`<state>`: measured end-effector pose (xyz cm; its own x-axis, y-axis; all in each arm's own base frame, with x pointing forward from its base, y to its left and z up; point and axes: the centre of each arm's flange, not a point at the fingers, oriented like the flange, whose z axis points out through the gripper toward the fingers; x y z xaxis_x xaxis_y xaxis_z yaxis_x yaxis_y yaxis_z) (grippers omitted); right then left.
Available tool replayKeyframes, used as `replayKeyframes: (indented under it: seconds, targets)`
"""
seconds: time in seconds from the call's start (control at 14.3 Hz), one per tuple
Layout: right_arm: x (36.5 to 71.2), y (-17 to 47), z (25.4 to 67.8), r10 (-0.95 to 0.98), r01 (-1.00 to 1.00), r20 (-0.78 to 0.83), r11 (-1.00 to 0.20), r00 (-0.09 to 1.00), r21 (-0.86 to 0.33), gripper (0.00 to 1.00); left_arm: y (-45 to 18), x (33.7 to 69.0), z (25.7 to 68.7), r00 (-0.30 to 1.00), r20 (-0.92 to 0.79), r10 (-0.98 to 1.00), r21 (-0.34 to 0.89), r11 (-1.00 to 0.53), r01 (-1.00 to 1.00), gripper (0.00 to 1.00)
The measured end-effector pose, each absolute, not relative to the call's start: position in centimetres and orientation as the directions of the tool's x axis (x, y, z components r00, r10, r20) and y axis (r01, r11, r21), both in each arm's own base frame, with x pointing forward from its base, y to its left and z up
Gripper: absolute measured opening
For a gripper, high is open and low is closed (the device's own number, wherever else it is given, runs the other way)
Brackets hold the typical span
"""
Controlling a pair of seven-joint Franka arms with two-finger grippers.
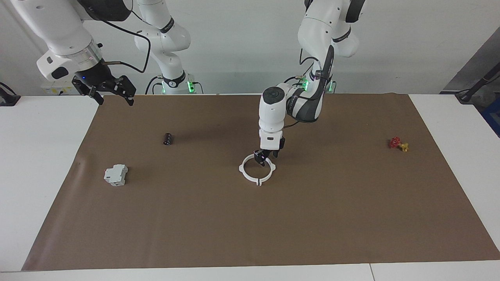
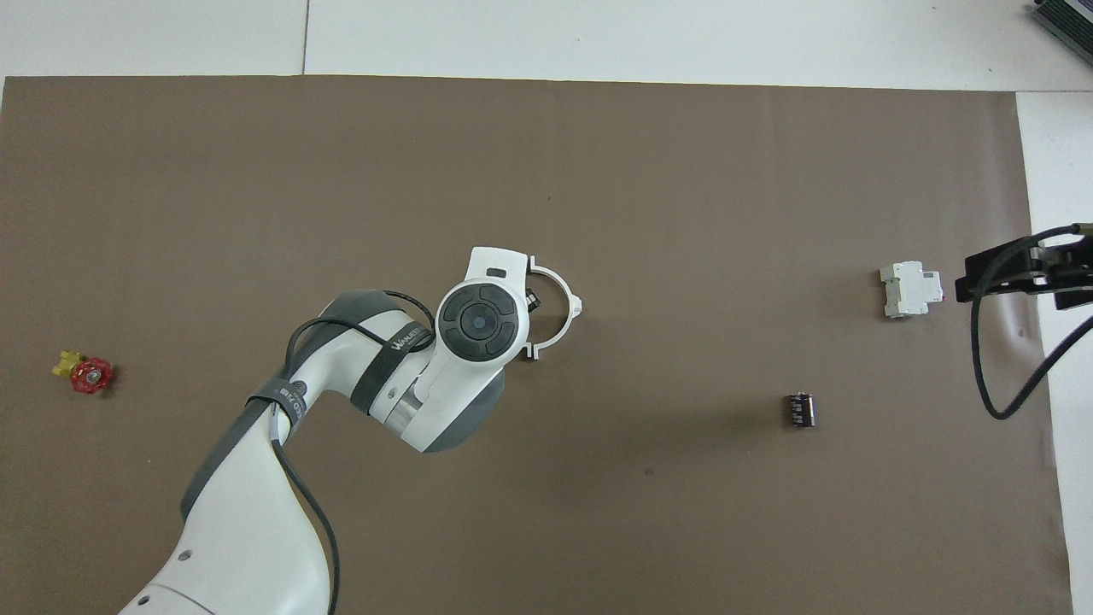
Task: Assemble drain pipe with both arms
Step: 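Press the held half against the centre half with the left gripper, then release the joined ring and lift the left gripper away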
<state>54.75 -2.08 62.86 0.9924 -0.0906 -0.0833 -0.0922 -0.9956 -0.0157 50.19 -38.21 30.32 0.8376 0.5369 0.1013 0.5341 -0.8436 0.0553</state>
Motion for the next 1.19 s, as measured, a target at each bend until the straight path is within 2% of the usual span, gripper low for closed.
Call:
replayKeyframes:
  seconds: [0.49, 0.63, 0.84, 0.98, 1.19]
  targets:
    - [54.8, -2.1, 62.9, -0.091, -0.092, -0.083, -0.996, 0.992, -0.016, 1.0, -38.1, 50.3, 30.4, 0.837, 0.101, 0.538, 0.048, -0.843, 0.536, 0.74]
    - [54.8, -2.1, 62.9, -0.091, -0.092, -0.083, -0.996, 0.992, -0.016, 1.0, -38.1, 50.6, 31.0, 0.835, 0.097, 0.542, 0.024, -0.84, 0.542, 0.78]
    - [54.8, -2.1, 62.9, -0.091, -0.092, -0.083, -0.996, 0.992, -0.016, 1.0, -37.9, 51.6, 32.9, 0.828, 0.1, 0.552, 0.004, -0.832, 0.555, 1.0]
    - [54.8, -2.1, 62.9, -0.091, -0.092, -0.083, -0.996, 0.992, -0.016, 1.0, -36.7, 52.8, 34.8, 0.82, 0.114, 0.561, -0.007, -0.825, 0.565, 1.0]
    - [54.8, -2.1, 62.9, -0.091, -0.092, -0.083, -0.996, 0.992, -0.016, 1.0, -32.6, 54.8, 40.0, 0.839, 0.136, 0.526, -0.02, -0.846, 0.533, 1.0]
